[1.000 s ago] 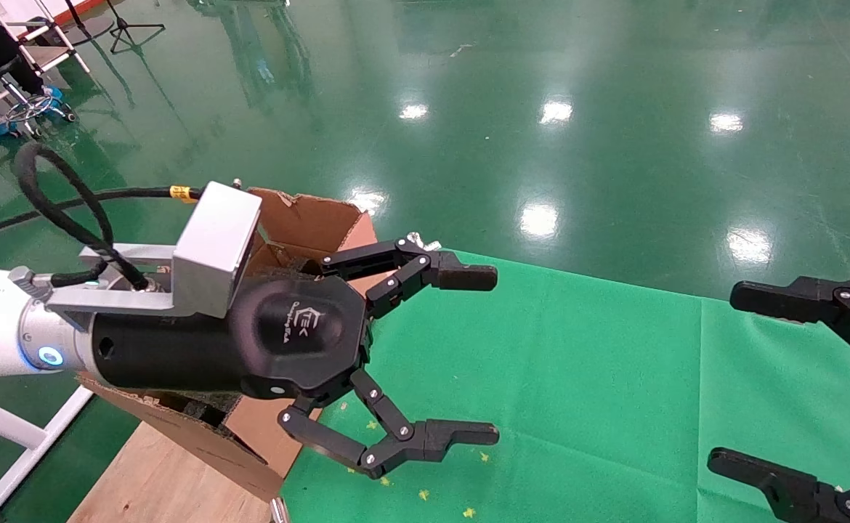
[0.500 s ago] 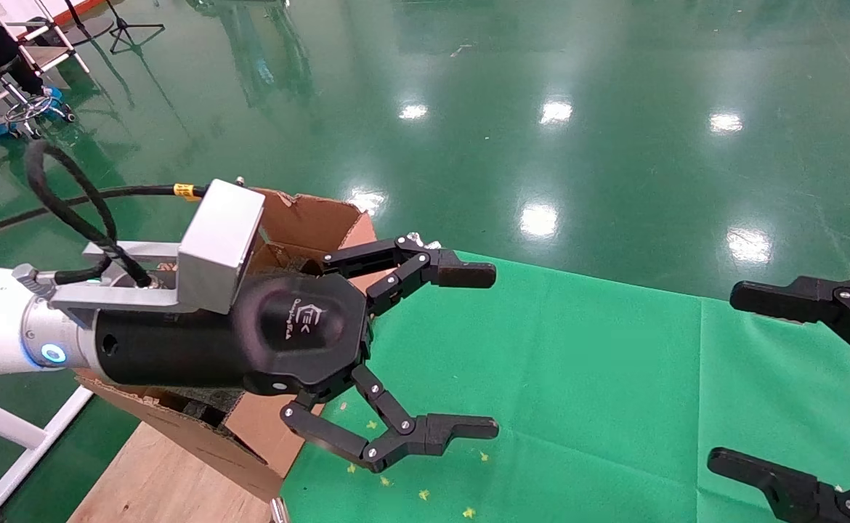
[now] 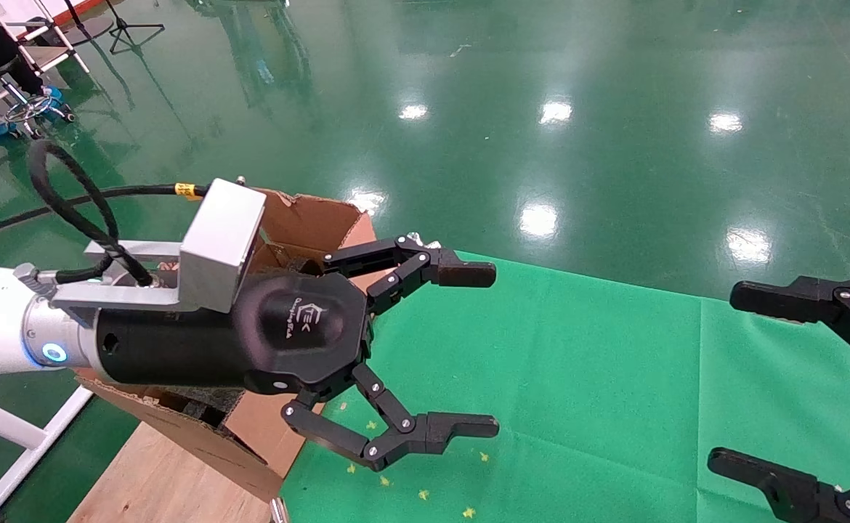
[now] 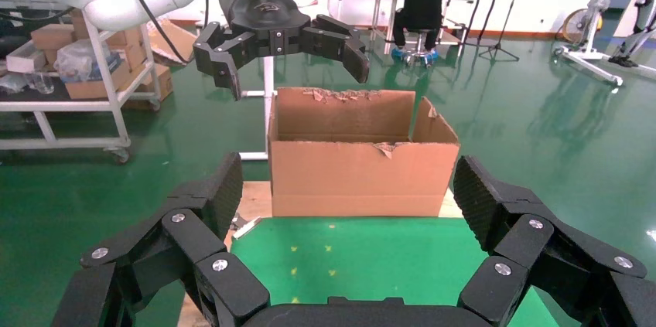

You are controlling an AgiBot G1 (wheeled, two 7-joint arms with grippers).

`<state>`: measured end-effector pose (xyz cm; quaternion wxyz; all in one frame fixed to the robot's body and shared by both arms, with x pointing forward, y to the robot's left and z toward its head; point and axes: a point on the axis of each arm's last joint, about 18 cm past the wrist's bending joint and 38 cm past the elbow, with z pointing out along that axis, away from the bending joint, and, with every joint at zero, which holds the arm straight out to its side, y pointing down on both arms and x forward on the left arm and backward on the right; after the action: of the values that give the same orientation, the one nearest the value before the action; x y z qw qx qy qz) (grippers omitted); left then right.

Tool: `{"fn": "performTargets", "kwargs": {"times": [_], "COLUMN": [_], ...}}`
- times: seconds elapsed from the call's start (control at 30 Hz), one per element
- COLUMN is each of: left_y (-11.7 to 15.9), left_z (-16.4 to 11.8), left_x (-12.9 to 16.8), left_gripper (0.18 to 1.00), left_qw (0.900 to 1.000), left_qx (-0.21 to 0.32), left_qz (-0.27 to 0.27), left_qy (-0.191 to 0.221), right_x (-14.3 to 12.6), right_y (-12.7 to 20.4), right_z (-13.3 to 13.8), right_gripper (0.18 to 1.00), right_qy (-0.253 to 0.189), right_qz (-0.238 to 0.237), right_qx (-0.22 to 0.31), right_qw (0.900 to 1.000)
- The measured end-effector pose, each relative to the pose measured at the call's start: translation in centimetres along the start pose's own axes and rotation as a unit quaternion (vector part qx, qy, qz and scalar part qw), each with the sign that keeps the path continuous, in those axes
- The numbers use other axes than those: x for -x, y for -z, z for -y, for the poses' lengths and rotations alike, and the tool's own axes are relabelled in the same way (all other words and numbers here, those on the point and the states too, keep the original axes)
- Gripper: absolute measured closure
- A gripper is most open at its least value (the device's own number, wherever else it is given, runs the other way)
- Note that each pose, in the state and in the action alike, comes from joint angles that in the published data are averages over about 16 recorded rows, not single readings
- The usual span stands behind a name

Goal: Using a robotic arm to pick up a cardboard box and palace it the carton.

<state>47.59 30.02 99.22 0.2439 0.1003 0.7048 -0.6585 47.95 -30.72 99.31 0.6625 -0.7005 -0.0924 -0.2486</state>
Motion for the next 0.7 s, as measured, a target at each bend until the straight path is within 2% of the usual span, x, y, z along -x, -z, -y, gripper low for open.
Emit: {"fn": "performTargets", "kwargs": {"times": [0.7], "left_y": [0.01], "left_z": [-0.01], "left_x": [0.04], "left_gripper": [0.183], "left_qw": [1.0], "left_qx": [0.001], "left_qz": [0.0], "left_qy": [0.0], "right_x": [0.0], "right_y": [0.0], "right_z": [0.0], "right_gripper": [0.178], "right_qy": [0.0], "right_qz": [0.0], "right_qx": [0.0], "right_qw": [1.0]}}
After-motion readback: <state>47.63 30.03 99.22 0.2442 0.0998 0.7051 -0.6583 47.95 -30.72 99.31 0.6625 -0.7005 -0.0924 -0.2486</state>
